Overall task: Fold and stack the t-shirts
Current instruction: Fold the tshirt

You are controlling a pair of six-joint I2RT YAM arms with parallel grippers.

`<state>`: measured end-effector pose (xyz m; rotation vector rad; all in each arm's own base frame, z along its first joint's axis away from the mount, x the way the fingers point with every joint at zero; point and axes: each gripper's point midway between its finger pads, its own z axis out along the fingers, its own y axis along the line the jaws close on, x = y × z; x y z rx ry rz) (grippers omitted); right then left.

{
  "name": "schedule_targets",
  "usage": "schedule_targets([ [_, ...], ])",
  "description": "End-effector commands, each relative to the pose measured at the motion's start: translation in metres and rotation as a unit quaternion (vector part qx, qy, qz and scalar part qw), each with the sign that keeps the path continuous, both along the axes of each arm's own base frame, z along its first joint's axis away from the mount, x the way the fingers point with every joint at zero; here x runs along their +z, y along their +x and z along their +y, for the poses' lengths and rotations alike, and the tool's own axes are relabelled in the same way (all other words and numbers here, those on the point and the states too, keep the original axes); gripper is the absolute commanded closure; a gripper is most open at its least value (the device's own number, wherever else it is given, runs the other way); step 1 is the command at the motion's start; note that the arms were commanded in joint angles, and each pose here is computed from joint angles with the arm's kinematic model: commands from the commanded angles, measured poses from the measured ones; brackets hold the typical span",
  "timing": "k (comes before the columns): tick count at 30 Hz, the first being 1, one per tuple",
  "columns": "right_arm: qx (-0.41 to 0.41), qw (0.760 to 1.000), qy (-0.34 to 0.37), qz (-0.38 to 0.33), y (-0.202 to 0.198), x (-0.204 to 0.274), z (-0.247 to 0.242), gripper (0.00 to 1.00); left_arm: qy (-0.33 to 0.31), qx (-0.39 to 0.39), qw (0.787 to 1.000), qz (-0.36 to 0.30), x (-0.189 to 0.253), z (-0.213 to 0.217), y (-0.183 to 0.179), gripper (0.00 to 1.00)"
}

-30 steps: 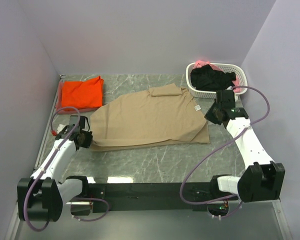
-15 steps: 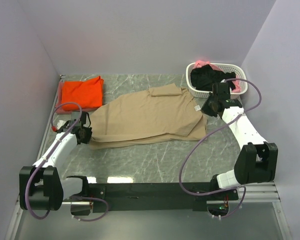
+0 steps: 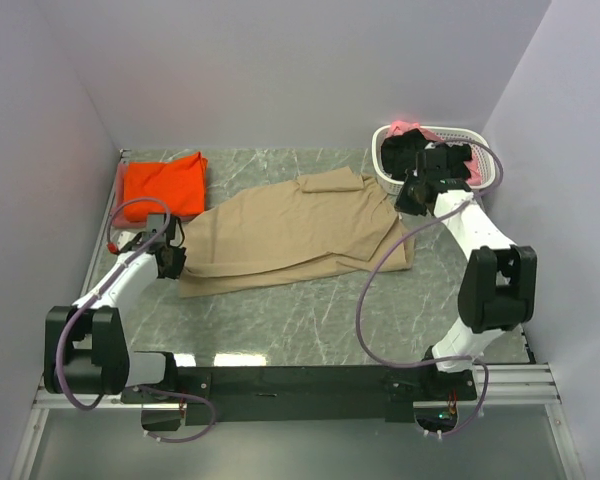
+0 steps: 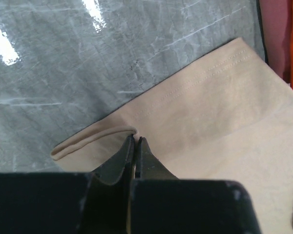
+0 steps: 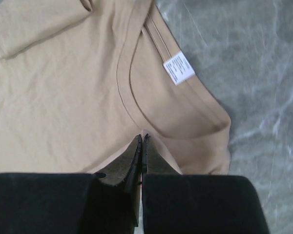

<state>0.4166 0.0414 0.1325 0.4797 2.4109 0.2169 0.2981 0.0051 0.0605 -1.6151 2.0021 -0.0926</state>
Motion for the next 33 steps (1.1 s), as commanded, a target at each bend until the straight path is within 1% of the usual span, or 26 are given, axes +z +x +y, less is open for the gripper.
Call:
schedule_targets([
  [1,0.043,0.998,-0.028,-0.046,0.031,0.021,-0.002,1.0,0.009,-0.011,0.999,-0.032,0.015,0.001,0.021,1.0],
  [4,0.075,0.995,-0.025,-0.057,0.031,0.023,0.009,1.0,0.011,-0.021,0.999,-0.036,0.016,-0.001,0.025,1.0],
  [6,0.072,0.993,-0.032,-0.083,0.028,0.038,0.009,1.0,0.016,-0.021,0.999,-0.043,0.022,0.001,0.025,0.99],
  [7,0.062,0.995,-0.031,-0.078,0.02,0.033,0.006,1.0,0.019,-0.022,0.999,-0.044,0.023,0.002,0.024,0.99],
  [8,0.057,0.994,-0.033,-0.087,0.016,0.041,0.004,1.0,0.02,-0.021,0.998,-0.056,0.03,0.003,0.023,1.0],
  [10,0.042,0.996,-0.035,-0.076,0.005,0.038,0.0,1.0,0.022,-0.017,0.998,-0.057,0.032,0.004,0.017,0.99],
  [11,0.039,0.995,-0.033,-0.087,-0.001,0.047,0.0,1.0,0.022,-0.018,0.997,-0.069,0.04,0.004,0.016,1.0],
  [12,0.032,0.996,-0.029,-0.082,-0.009,0.041,0.0,1.0,0.024,-0.024,0.997,-0.07,0.04,0.003,0.012,1.0],
  [13,0.028,0.995,-0.026,-0.089,-0.015,0.045,-0.001,1.0,0.026,-0.024,0.997,-0.074,0.043,0.004,0.009,0.99],
  [14,0.023,0.993,-0.021,-0.114,-0.024,0.062,-0.001,1.0,0.028,-0.024,0.996,-0.083,0.051,0.005,0.003,0.99],
  [16,0.014,0.992,-0.014,-0.126,-0.041,0.069,-0.002,1.0,0.036,-0.02,0.995,-0.094,0.061,0.008,-0.005,0.99],
  [17,0.014,0.987,-0.01,-0.162,-0.052,0.093,-0.002,1.0,0.038,-0.016,0.993,-0.115,0.075,0.01,-0.011,0.99],
  [19,-0.005,0.982,-0.018,-0.189,-0.067,0.113,-0.01,1.0,0.044,-0.014,0.988,-0.145,0.095,0.012,-0.016,1.0],
  [20,-0.012,0.974,-0.017,-0.226,-0.079,0.139,-0.013,1.0,0.046,-0.015,0.983,-0.175,0.113,0.012,-0.022,0.99],
  [22,-0.017,0.966,-0.015,-0.259,-0.096,0.164,-0.015,1.0,0.047,-0.017,0.975,-0.215,0.141,0.012,-0.026,1.0],
  [23,-0.02,0.955,-0.011,-0.297,-0.111,0.189,-0.016,1.0,0.05,-0.016,0.968,-0.246,0.16,0.013,-0.032,0.99],
  [25,-0.026,0.941,-0.005,-0.337,-0.131,0.221,-0.019,1.0,0.055,-0.017,0.956,-0.286,0.193,0.014,-0.04,0.99],
  [26,-0.039,0.928,-0.006,-0.371,-0.148,0.244,-0.024,1.0,0.06,-0.01,0.947,-0.315,0.213,0.017,-0.048,0.99],
  [27,-0.049,0.915,-0.007,-0.4,-0.164,0.272,-0.029,1.0,0.064,-0.009,0.936,-0.347,0.243,0.018,-0.055,0.99],
  [28,-0.055,0.905,-0.009,-0.422,-0.176,0.289,-0.033,1.0,0.068,-0.009,0.926,-0.37,0.263,0.019,-0.061,0.99],
  [29,-0.064,0.889,-0.01,-0.453,-0.195,0.311,-0.037,1.0,0.076,-0.01,0.915,-0.395,0.284,0.02,-0.07,0.99],
  [30,-0.068,0.871,-0.01,-0.486,-0.216,0.342,-0.041,1.0,0.08,-0.011,0.894,-0.44,0.326,0.02,-0.084,0.99],
  [32,-0.071,0.845,-0.011,-0.53,-0.249,0.377,-0.044,1.0,0.091,-0.02,0.869,-0.486,0.369,0.019,-0.106,0.99],
  [33,-0.072,0.821,-0.012,-0.567,-0.277,0.407,-0.047,1.0,0.094,-0.025,0.841,-0.533,0.411,0.018,-0.128,0.99],
])
